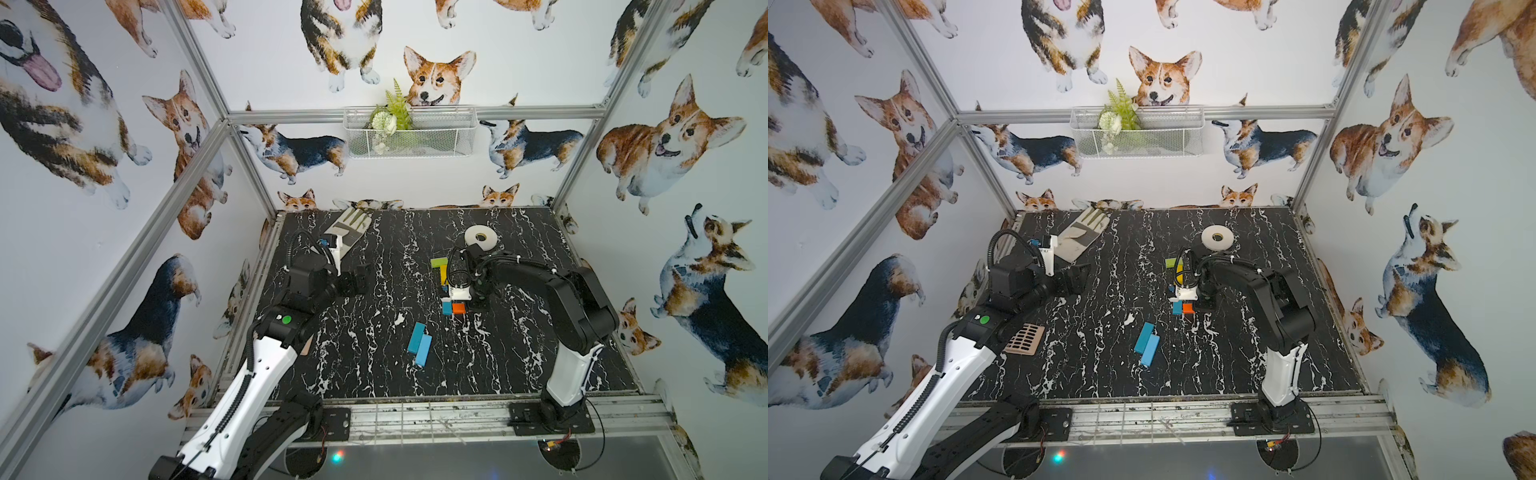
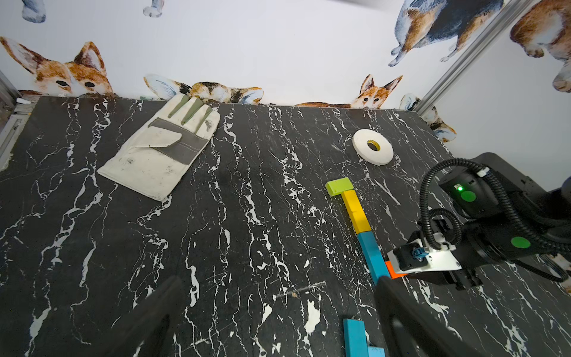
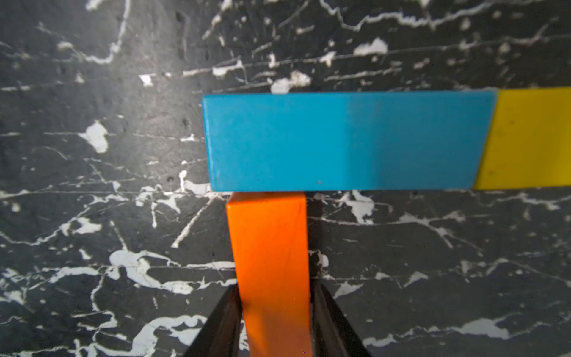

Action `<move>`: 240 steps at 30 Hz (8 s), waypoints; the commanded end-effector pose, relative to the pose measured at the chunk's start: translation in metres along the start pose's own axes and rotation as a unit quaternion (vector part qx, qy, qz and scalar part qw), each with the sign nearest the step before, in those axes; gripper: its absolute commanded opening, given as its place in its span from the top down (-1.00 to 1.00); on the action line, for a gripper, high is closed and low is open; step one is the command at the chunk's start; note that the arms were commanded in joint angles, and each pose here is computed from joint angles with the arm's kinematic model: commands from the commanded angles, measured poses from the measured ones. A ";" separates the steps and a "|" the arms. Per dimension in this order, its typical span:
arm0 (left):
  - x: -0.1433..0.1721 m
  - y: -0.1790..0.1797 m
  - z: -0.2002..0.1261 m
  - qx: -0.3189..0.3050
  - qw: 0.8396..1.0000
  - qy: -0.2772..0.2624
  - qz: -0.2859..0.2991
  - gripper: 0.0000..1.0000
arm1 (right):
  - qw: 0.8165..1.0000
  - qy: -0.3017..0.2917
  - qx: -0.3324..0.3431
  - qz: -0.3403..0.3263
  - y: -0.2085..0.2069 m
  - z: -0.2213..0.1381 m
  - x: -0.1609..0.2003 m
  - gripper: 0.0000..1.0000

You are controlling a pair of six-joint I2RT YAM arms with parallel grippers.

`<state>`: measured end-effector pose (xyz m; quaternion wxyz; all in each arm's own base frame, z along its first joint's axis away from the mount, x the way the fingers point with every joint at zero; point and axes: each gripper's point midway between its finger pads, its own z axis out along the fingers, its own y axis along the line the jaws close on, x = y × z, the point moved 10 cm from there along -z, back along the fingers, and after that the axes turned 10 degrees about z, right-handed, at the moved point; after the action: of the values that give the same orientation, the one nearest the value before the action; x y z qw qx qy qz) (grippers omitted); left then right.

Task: Assemble a giraffe with building blocks
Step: Assemble the building block at the center of the board, then pick up the building block from the center of the board, then assemble the building block at the center of the board.

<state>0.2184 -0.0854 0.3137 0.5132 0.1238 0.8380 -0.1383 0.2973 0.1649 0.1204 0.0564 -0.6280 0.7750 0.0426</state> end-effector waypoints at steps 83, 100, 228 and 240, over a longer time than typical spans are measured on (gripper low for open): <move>-0.007 0.005 -0.002 -0.016 1.000 -0.019 -0.010 -1.00 | 0.892 -0.092 0.226 0.380 0.074 -0.142 -0.080 0.11; -0.007 0.021 -0.018 -0.114 0.993 -0.018 -0.018 -1.00 | 0.778 -0.075 0.158 0.603 0.215 -0.005 -0.140 -0.80; -0.006 0.011 -0.008 -0.045 0.999 -0.011 -0.018 -1.00 | 0.782 0.023 0.053 0.620 0.106 -0.009 0.052 0.78; -0.006 0.011 -0.008 -0.045 0.999 -0.011 -0.018 -1.00 | 0.783 0.022 0.049 0.619 0.101 -0.004 0.049 0.71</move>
<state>0.2167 -0.0721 0.3165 0.5135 0.0914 0.8466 -0.1057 0.1863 0.1358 0.1170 0.0301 -0.0072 0.9995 0.0106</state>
